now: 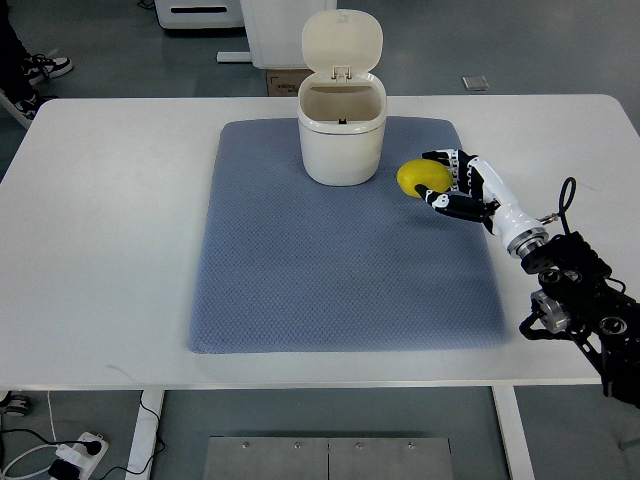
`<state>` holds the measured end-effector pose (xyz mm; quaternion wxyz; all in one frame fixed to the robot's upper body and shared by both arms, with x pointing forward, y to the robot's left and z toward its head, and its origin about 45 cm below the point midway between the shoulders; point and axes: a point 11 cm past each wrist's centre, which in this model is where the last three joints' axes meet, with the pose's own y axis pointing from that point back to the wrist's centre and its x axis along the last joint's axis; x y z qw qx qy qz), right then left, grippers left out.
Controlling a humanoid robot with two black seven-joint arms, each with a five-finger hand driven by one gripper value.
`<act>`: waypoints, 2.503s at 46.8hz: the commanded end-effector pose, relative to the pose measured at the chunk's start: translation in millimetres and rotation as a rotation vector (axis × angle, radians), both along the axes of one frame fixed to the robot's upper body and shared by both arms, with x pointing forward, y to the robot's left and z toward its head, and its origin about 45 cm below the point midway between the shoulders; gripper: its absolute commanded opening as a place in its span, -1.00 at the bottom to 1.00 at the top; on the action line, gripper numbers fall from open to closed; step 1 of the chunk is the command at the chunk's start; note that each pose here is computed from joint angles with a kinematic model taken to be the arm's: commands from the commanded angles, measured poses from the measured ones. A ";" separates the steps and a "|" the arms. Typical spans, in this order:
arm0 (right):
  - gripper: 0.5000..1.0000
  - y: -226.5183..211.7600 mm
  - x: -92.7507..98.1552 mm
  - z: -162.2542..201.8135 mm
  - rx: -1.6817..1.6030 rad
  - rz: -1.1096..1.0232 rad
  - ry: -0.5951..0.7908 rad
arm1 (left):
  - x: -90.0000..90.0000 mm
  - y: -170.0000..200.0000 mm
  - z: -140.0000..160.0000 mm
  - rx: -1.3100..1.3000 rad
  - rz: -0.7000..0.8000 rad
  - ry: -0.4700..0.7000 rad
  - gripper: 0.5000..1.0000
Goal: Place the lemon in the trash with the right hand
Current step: 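Lift the lemon with the right hand and carry it over the bin, then open the right hand to drop the lemon into the bin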
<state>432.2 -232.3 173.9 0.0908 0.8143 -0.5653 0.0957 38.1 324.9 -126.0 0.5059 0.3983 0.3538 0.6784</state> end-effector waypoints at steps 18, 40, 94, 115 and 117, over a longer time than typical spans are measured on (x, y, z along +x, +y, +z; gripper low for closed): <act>-1.00 9.6 48.3 82.7 -0.071 0.005 -0.087 | 0.0 0.0 0.0 0.000 0.000 0.000 1.00; -1.00 51.8 68.0 132.3 -0.234 0.057 -0.165 | 0.0 0.0 0.0 0.000 0.000 0.000 1.00; -1.00 98.1 72.9 113.2 -0.465 0.053 -0.131 | 0.0 0.0 0.0 0.000 0.000 0.000 1.00; 0.24 100.4 73.3 116.4 -0.462 0.055 -0.135 | 0.0 0.0 0.0 0.000 0.000 0.000 1.00; 0.29 100.8 73.1 116.5 -0.460 0.056 -0.134 | 0.0 0.0 0.0 0.000 0.000 0.000 1.00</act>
